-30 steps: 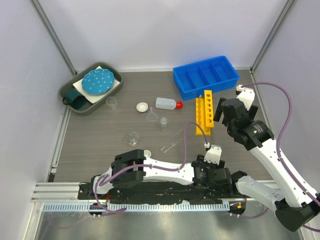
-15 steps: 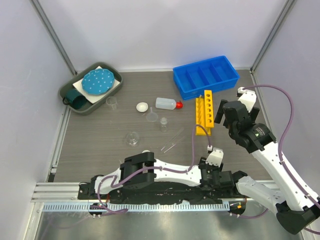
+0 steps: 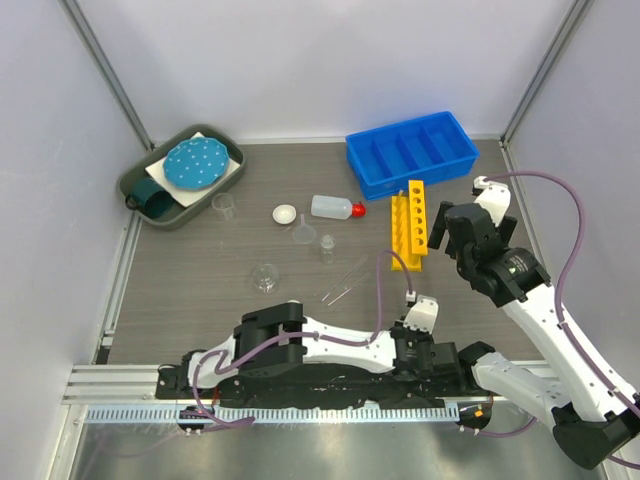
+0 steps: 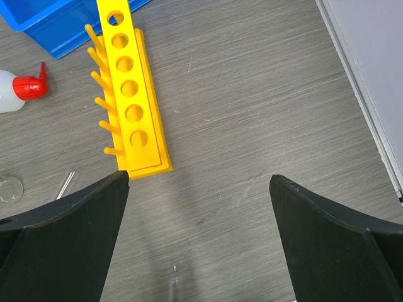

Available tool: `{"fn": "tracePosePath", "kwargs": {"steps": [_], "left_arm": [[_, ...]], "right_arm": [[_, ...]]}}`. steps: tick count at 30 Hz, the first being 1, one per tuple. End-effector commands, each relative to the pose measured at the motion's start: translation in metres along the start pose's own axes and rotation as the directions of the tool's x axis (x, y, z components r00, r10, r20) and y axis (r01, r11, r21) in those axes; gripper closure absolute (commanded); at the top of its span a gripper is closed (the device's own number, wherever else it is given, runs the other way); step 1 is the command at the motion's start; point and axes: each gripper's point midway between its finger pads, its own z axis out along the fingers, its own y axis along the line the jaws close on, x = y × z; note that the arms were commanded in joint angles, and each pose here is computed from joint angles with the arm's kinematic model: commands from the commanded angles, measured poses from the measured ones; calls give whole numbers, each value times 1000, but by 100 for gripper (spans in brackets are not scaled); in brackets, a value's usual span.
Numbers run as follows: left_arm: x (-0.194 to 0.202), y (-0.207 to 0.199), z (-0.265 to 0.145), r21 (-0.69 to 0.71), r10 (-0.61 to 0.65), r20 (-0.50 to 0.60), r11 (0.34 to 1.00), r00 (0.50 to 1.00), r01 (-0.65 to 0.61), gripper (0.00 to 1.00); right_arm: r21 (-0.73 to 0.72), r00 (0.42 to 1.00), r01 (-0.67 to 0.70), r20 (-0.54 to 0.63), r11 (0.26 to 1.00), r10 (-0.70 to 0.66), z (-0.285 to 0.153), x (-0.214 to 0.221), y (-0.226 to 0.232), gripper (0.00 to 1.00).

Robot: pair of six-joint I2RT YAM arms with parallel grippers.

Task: Organize the chemistry lab equipment

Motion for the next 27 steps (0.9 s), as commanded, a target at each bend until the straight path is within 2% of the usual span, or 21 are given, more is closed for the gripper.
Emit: {"fn": "tracePosePath", "kwargs": {"steps": [1, 3, 5, 6, 8, 9, 11, 16, 19, 20, 21, 24, 27], "left_arm": [[14, 40, -10, -66, 63, -79, 995, 995, -68, 100], [7, 53, -18, -69, 134, -99, 988, 986, -141, 100], [-10, 51, -31, 2, 159, -121, 987, 980, -160, 100], [-10, 61, -31, 23, 229, -140, 973, 963, -228, 100], [-34, 52, -46, 158, 197, -129, 972, 972, -176, 100], [-30, 65, -46, 179, 237, -139, 961, 961, -211, 100], [-58, 66, -60, 263, 198, -96, 950, 976, -167, 100], [-85, 75, -72, 416, 257, -31, 882, 966, -221, 100], [-97, 66, -87, 561, 258, -2, 800, 966, -212, 100], [-107, 57, -93, 612, 246, 42, 759, 968, -220, 100], [-104, 54, -106, 679, 250, 36, 705, 968, -207, 100], [-125, 55, -119, 754, 203, 103, 623, 974, -210, 100], [-136, 62, -128, 827, 168, 108, 532, 980, -182, 100]], "right_arm": [[-12, 1000, -26, 7, 1000, 26, 1, 2, 3, 0], [-16, 1000, -24, -3, 1000, 24, 4, 5, 6, 0], [-35, 1000, -27, -10, 999, 26, 4, 5, 10, 0], [-43, 1000, -29, -10, 999, 29, 3, 4, 11, 0], [-61, 999, -45, 5, 997, 45, -1, -1, 12, 0], [-68, 999, -46, 14, 997, 47, -4, -4, 11, 0], [-114, 998, -50, 19, 992, 52, -12, -9, 14, 0], [-230, 999, -31, -30, 973, 25, -29, -8, 28, 0], [-377, 996, -55, -89, 925, 23, -48, -1, 48, 0], [-411, 993, -59, -115, 910, 13, -52, 5, 53, 0], [-474, 990, -71, -138, 877, 6, -63, 10, 60, 0], [-533, 986, -86, -168, 842, -6, -79, 18, 61, 1], [-634, 976, -113, -214, 765, -33, -103, 28, 70, 2]]}}
